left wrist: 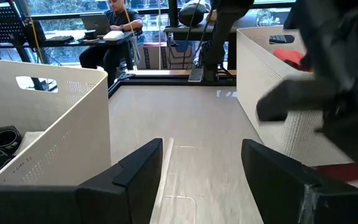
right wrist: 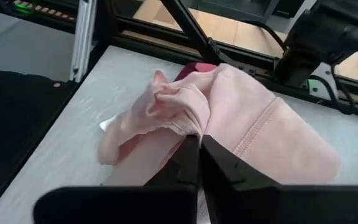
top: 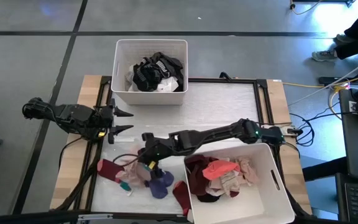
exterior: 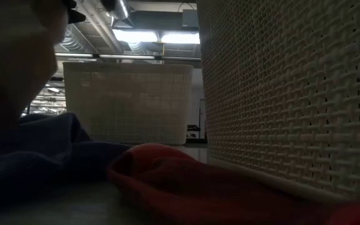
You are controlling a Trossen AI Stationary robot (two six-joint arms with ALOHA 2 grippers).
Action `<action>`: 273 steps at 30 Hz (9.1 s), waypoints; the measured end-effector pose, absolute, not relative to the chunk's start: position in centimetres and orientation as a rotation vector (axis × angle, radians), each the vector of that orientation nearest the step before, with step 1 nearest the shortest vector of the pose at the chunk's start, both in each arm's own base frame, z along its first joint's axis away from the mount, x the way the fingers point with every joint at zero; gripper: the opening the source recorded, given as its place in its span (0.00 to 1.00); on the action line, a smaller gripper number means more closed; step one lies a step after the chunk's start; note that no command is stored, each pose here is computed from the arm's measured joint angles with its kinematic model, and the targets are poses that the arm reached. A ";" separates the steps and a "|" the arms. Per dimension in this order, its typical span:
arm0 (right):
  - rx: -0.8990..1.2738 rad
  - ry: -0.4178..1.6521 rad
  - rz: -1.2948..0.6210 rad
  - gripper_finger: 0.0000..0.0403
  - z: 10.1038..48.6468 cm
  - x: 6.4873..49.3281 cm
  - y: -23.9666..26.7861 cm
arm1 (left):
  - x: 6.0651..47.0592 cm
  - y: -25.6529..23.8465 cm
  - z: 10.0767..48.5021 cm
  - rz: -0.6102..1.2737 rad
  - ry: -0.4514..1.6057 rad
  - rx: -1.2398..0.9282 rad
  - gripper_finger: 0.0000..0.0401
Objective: Sort clothes
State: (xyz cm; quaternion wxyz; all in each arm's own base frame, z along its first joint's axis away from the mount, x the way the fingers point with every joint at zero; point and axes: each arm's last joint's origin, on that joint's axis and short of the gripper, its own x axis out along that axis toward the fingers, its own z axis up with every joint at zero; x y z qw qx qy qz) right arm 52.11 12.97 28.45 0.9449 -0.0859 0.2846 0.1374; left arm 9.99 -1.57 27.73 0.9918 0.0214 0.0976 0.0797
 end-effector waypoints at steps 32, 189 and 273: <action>-0.189 0.485 -0.081 0.02 45.4 35.8 16.3 | 10.0 -1.6 27.7 0.162 0.194 0.025 0.52; 0.103 0.891 0.235 0.26 16.6 51.1 13.2 | 9.9 -1.5 27.5 0.163 0.222 0.031 0.52; 0.029 0.888 0.324 0.05 23.3 52.0 12.6 | 9.9 -1.5 27.3 0.165 0.243 0.028 0.52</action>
